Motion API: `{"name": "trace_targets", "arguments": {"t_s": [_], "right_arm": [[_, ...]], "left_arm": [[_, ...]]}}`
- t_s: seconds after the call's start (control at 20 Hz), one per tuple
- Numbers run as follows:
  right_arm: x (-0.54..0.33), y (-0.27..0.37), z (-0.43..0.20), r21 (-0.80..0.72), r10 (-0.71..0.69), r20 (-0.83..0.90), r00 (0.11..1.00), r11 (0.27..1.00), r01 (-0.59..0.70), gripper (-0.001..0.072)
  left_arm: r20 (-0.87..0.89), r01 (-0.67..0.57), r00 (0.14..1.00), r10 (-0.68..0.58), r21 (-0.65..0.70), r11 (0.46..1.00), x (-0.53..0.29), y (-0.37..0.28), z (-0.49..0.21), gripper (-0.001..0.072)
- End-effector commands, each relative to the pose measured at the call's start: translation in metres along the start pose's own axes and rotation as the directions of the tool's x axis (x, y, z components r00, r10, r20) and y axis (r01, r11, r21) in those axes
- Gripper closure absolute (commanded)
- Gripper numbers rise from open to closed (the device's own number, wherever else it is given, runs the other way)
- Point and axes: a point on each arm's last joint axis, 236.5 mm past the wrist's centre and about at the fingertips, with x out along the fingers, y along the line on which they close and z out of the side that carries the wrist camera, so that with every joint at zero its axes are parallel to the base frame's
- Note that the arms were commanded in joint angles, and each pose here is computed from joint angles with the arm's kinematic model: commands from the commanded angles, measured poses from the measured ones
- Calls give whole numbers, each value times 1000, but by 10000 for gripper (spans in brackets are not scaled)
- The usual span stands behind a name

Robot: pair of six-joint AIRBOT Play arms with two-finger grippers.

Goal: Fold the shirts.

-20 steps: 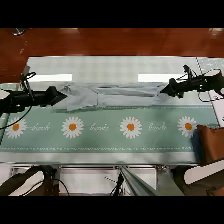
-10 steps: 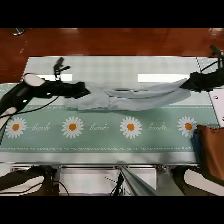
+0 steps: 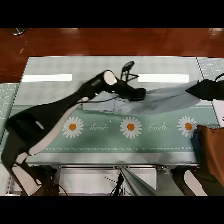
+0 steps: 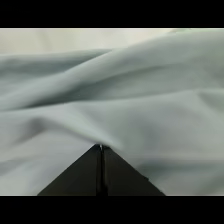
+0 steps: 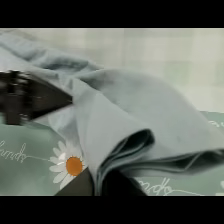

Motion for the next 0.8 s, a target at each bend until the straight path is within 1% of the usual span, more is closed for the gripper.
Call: {"name": "trace_targets", "arguments": {"t_s": [0.0, 0.1, 0.2, 0.3, 0.35, 0.45, 0.5, 0.65, 0.7, 0.75], "right_arm": [[-3, 24, -8, -23, 37, -4, 999, 999, -37, 683], [-1, 29, -6, -25, 45, 2, 999, 999, -45, 683], [-2, 30, -5, -15, 50, 8, 999, 999, -50, 683], [-2, 30, -5, -15, 50, 7, 999, 999, -50, 683], [-2, 30, -5, -15, 51, 6, 999, 999, -50, 683], [-2, 33, -5, -10, 62, 9, 998, 998, -62, 683], [-2, 37, -4, -7, 77, 12, 997, 997, -77, 683], [-1, 55, 5, 8, 162, -5, 987, 987, -162, 683], [2, 63, 9, -1, 191, -21, 981, 981, -191, 683], [8, 72, 13, -24, 209, -40, 977, 977, -210, 683]], "left_arm": [[-114, 27, 993, -35, -66, 997, 57, -30, -36, 688], [-242, 39, 969, -52, -57, 998, 74, -41, -74, 687], [-297, 54, 953, -58, -24, 998, 76, -47, -90, 686], [-302, 72, 951, -70, -4, 997, 57, -47, -74, 686], [-286, 82, 955, -76, 9, 997, 38, -42, -55, 686], [-221, 69, 973, -72, -19, 997, -11, -17, -9, 686], [-189, 52, 981, -51, -2, 999, -44, 4, 13, 686], [-118, -14, 993, 3, -90, 996, -160, 67, 55, 686], [-80, -43, 996, 36, -81, 996, -204, 80, 63, 686], [-33, -96, 995, 94, -76, 992, -242, 92, 69, 686]]}}
